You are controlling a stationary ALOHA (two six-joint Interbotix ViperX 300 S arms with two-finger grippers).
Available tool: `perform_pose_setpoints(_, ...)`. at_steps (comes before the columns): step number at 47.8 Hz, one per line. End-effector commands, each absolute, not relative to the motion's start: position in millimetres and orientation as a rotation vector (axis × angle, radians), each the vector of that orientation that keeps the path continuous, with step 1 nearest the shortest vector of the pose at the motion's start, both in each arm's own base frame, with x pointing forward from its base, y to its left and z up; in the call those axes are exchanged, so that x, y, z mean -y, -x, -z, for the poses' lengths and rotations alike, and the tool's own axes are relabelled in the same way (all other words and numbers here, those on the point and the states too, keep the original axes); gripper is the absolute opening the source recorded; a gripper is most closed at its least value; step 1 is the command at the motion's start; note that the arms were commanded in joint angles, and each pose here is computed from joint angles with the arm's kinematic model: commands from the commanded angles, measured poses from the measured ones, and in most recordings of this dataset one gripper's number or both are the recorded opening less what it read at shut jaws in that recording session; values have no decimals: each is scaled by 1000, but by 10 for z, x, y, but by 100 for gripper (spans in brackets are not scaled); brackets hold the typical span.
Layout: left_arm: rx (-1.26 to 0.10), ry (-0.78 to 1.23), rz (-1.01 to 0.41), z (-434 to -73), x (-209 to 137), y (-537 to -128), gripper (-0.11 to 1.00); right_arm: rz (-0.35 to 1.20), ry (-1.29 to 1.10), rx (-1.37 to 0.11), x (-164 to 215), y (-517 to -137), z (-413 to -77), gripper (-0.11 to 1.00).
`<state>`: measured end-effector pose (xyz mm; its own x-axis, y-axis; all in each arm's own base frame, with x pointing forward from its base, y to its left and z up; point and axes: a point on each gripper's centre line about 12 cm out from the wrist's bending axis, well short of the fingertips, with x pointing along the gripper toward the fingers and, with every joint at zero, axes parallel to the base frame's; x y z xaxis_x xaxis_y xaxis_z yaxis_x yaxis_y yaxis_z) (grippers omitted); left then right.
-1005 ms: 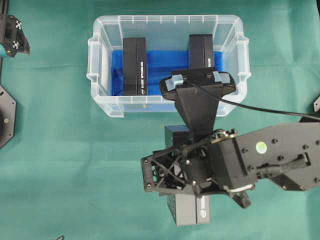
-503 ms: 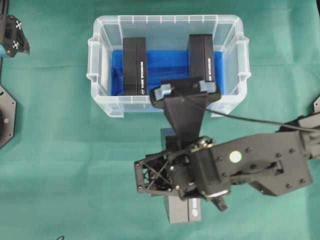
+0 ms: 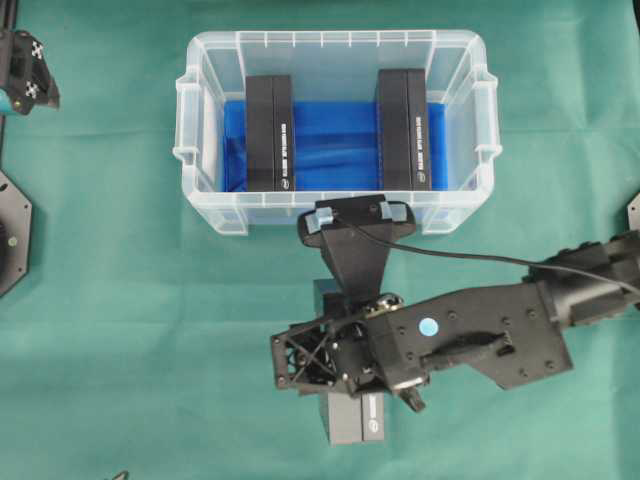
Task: Take out the box from the case.
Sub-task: 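Lower the box onto the cloth in front of the case and release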
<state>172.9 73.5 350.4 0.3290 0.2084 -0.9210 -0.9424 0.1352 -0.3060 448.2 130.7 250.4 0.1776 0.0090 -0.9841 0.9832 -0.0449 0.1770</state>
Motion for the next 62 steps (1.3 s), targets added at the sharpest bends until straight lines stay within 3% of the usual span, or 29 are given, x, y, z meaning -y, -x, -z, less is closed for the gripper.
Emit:
perform_pose_setpoints(1,-839,1111,-991,-3547,-734,-1739,91,1063,-1370,-1063,-1310,-4451,-2491,68)
perform_pose_setpoints(22,-841,1113,-994,-3536,-733,-1738,91,993,-1421,-1032,-1274,-4453,-2097,68)
perform_pose_setpoints(62,-843,1114,-996,-3531,-736,-1744,91,922,-1377,-1030,-1217,-4388,-2071,68)
